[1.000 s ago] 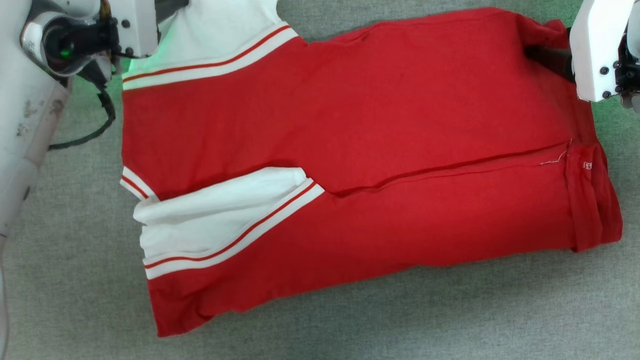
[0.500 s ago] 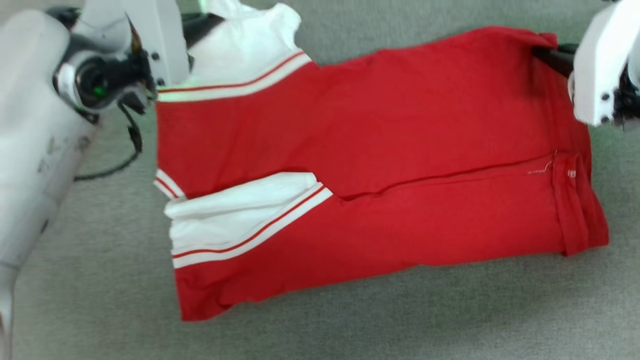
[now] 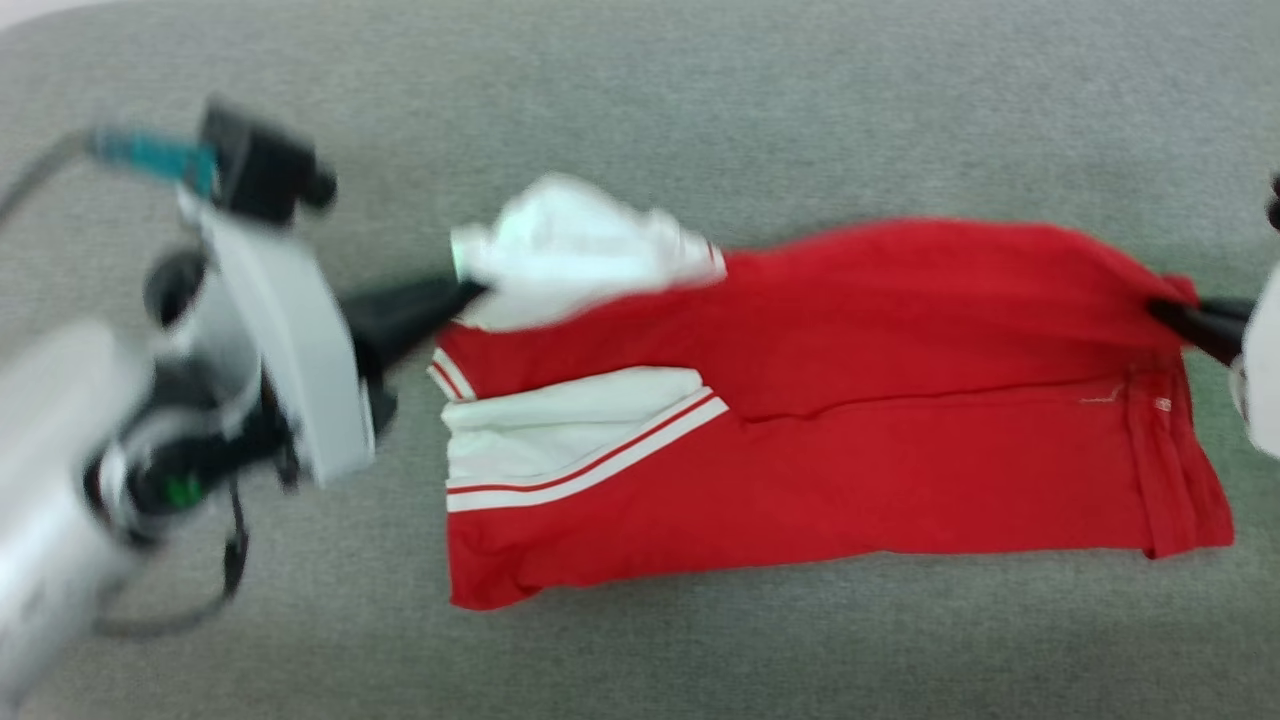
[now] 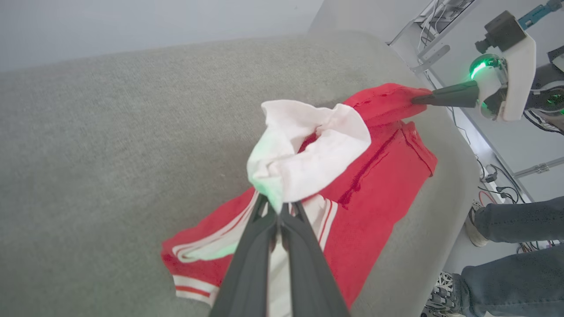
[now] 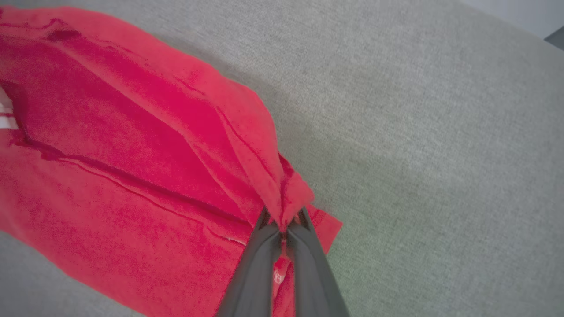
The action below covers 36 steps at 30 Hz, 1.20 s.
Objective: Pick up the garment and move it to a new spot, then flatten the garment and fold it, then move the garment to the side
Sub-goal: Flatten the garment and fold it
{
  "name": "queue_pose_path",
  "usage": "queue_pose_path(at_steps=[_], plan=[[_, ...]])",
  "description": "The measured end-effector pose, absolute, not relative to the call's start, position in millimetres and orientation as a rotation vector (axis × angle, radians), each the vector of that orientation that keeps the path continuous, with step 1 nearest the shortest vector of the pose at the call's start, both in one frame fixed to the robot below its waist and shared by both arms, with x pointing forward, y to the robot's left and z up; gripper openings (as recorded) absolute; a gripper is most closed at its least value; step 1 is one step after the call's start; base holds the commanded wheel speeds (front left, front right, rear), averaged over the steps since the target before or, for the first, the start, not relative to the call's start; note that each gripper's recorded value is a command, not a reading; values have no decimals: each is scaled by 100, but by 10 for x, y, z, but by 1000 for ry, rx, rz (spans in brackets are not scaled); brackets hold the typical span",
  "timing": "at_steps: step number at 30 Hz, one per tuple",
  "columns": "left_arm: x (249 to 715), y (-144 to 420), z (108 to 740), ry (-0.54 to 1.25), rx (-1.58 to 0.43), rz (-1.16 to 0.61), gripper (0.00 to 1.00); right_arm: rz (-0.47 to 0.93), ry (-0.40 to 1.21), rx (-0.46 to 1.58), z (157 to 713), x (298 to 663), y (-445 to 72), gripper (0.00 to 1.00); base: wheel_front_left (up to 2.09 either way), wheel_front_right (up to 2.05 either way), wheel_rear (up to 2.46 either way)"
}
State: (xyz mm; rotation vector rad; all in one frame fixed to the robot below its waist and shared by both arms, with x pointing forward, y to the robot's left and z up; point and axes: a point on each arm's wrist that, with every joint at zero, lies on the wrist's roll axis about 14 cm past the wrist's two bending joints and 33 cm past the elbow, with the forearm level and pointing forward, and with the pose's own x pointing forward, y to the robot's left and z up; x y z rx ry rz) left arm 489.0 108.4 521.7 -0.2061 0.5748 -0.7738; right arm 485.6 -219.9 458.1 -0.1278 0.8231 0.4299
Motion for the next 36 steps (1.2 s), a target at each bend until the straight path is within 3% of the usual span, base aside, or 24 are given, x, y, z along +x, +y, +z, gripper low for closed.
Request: queue_pose_path(at_steps=[11,26,27,28,29,30,32,33,36], plan=[[4184,1187,4706,646,-370,-736,0,403,899,-30,4220,4455,-2347,0,0,0,0],[4261,1220,4147,667,-496,-584,0,348,870,37,3896,4496,-2236,0,0,0,0],[4270,1224,4157,658,-497,-580,8,347,862,38,3912,4504,-2232,12,0,0,0],[4284,1232,4179,643,-498,-577,24,347,851,39,3934,4513,-2223,54,0,0,0],[4293,1243,4198,630,-495,-572,45,345,838,45,3963,4524,-2221,85,0,0,0],[4296,1253,4223,618,-494,-569,56,340,823,57,3991,4528,-2220,100,0,0,0],[4310,1291,4288,580,-496,-554,89,334,803,77,4034,4519,-2214,100,0,0,0],[4308,1317,4316,564,-498,-542,100,328,793,81,4059,4511,-2227,100,0,0,0],[4255,1387,4389,519,-516,-503,100,300,771,93,4120,4483,-2308,100,0,0,0]])
